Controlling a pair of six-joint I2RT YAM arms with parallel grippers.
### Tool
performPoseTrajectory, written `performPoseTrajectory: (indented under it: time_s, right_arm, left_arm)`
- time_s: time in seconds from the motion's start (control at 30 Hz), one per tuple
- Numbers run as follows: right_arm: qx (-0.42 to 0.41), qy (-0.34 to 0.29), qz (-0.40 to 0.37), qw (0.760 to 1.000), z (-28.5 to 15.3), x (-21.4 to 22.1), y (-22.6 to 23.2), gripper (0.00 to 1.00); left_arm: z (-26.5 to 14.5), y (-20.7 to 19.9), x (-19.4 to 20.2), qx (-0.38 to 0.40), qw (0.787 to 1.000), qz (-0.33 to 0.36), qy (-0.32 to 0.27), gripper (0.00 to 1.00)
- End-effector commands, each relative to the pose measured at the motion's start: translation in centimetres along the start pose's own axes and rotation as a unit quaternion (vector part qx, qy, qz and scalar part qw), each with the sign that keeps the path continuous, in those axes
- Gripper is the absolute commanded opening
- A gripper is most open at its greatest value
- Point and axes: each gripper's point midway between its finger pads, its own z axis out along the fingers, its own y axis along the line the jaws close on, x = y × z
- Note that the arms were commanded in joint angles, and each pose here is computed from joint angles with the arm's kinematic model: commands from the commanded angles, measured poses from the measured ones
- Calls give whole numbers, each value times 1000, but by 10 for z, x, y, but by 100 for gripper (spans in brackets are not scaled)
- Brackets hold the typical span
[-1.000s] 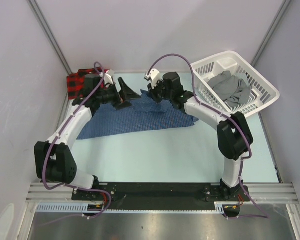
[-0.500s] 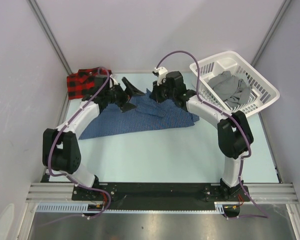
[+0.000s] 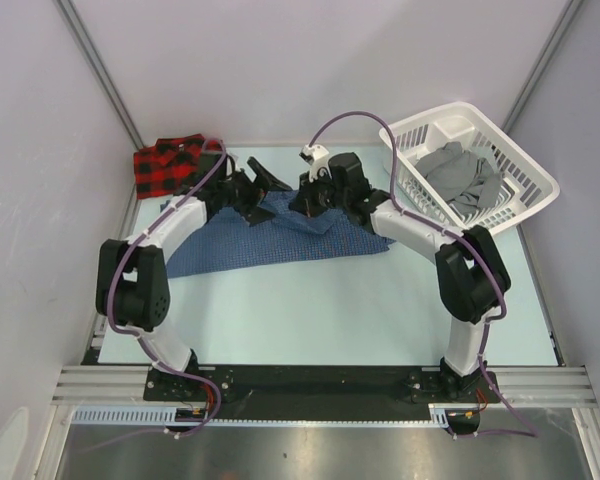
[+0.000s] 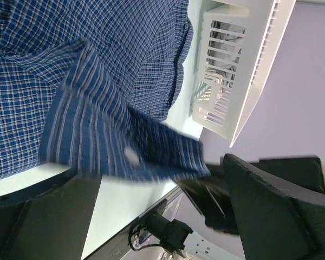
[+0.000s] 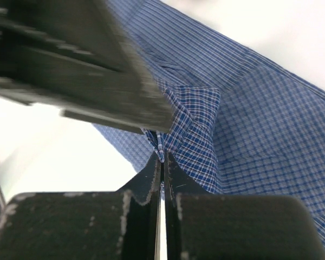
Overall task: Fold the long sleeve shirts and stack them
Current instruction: Fold the shirt
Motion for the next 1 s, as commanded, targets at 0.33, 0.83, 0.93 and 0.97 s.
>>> performPoseTrajectory:
  time_s: [0.33,0.83,0.93,0.97]
  right_arm:
    - [-41,-49,-59,996,-17,-30,42,18]
    - [71,33,-28,997,-92,-21,-75,100]
    - [81,42,-9,996,-91,-15,-93,100]
    - [82,45,-8,996,-90,-12,-97,100]
  left_arm:
    - [-6,0,7,0,1000,5,3,18]
    - [-60,39,27,-12,892,433,127,5]
    - [-67,62,15,-50,882,451,127,12]
    - [-68,68,9,-61,881,451,126,14]
